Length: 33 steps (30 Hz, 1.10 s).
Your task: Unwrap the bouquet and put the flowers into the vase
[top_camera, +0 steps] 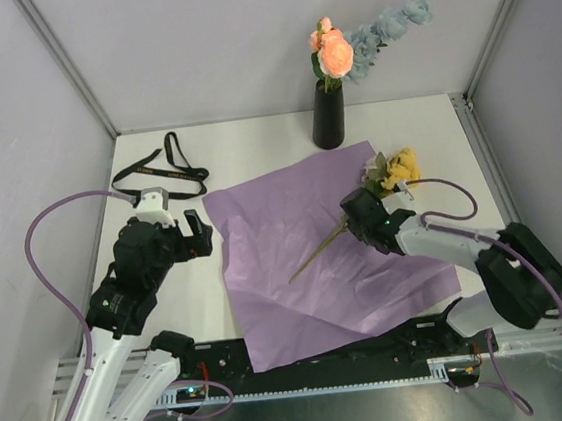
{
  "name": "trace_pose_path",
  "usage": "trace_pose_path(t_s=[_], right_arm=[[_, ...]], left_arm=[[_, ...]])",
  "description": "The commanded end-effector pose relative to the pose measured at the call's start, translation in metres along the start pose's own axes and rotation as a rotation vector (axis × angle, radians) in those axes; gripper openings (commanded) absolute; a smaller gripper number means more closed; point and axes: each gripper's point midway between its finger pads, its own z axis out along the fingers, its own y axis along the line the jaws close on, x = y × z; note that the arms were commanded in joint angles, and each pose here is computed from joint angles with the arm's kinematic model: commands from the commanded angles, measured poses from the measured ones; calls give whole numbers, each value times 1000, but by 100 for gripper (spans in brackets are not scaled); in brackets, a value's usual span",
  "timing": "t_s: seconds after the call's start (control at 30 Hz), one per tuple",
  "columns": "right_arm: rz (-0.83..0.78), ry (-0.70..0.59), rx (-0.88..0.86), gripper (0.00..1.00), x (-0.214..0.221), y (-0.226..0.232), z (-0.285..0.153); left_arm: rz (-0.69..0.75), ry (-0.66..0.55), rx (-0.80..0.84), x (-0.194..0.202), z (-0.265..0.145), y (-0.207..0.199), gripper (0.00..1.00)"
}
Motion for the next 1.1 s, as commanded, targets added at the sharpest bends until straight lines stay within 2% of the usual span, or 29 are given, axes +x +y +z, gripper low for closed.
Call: trace_pose_path(t_s=[0.0, 0.23, 0.37, 0.5, 0.57, 0.77, 0.9, 1.07], right_arm=[[-12, -192, -30, 0, -36, 6, -27], [-63, -350, -124, 0, -61, 25, -58], [-92, -447, -231, 0, -81, 50, -87], [-166, -489, -363, 0, -83, 81, -115], [-196, -492, -419, 0, -81, 93, -127], [-222, -438, -562, 0, -62, 114, -158], [-196, -385, -618, 0, -48, 119, -166], [-155, -319, -694, 0, -36, 125, -177]], left_arm=[[15, -26, -1, -7, 0, 0, 99], [16, -23, 4, -6, 0, 0, 100], [16, -21, 12, -6, 0, -2, 100], [13, -4, 63, -3, 0, -11, 100], [-8, 33, 186, -1, -1, -35, 99], [-157, 190, 698, -2, -16, -137, 95], [-124, 239, 822, 1, -20, -179, 95], [-101, 298, 877, 16, -7, -215, 93]])
